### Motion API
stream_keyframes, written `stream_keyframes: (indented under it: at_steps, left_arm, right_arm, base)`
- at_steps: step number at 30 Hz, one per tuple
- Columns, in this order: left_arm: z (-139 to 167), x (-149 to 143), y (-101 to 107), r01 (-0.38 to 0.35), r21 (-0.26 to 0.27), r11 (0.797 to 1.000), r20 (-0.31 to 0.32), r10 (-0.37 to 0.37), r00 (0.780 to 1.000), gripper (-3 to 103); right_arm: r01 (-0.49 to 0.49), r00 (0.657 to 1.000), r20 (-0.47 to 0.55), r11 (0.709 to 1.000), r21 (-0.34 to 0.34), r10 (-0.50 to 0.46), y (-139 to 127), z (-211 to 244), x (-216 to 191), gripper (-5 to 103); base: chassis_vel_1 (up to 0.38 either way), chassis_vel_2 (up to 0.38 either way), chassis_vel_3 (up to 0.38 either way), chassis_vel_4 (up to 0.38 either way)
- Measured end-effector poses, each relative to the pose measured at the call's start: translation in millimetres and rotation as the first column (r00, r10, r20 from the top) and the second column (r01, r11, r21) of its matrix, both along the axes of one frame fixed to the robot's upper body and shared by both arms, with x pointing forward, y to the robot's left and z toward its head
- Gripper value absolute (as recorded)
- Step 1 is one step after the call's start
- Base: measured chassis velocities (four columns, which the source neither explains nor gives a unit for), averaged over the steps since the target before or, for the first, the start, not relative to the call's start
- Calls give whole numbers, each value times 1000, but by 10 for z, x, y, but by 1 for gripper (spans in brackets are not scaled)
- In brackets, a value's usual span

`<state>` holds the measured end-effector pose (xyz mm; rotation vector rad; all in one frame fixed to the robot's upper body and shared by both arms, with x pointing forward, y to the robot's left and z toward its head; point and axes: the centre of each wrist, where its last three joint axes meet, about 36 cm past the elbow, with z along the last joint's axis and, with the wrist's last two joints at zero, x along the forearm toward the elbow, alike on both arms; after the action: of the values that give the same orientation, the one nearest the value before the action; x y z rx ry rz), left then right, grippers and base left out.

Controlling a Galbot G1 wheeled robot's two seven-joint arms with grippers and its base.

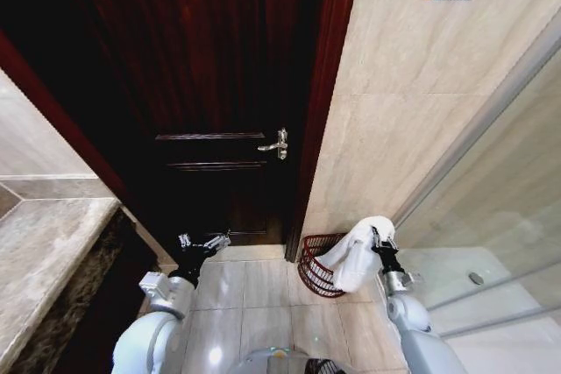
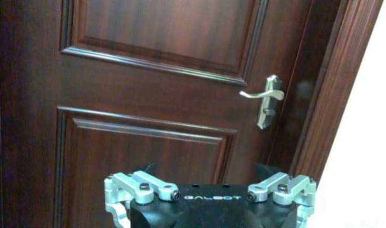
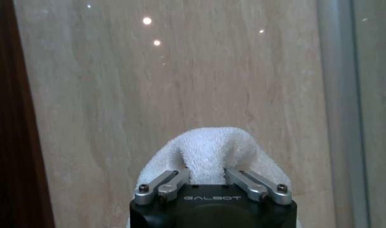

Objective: Discard the used towel into the hamper.

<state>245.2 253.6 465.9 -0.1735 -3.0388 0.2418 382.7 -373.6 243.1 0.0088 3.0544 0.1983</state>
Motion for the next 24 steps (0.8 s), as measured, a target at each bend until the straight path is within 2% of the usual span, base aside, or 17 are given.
stream_keyframes:
  at_steps: [13,18,24]
  left_arm:
    - [0,0,0,0,0,1000,0,0,1000,100]
    - [0,0,0,0,0,1000,0,0,1000,100]
    - [0,0,0,0,0,1000,0,0,1000,100]
  right_arm:
    - [6,996,92,1000,3,-6,-2,415,844,11]
    - [7,995,99,1000,1,-7,-12,400,919,11]
    - [-3,999,46,1000,9,3,4,-39,739,11]
  base:
    - [0,0,0,0]
    - [0,0,0,0]
    - [0,0,0,0]
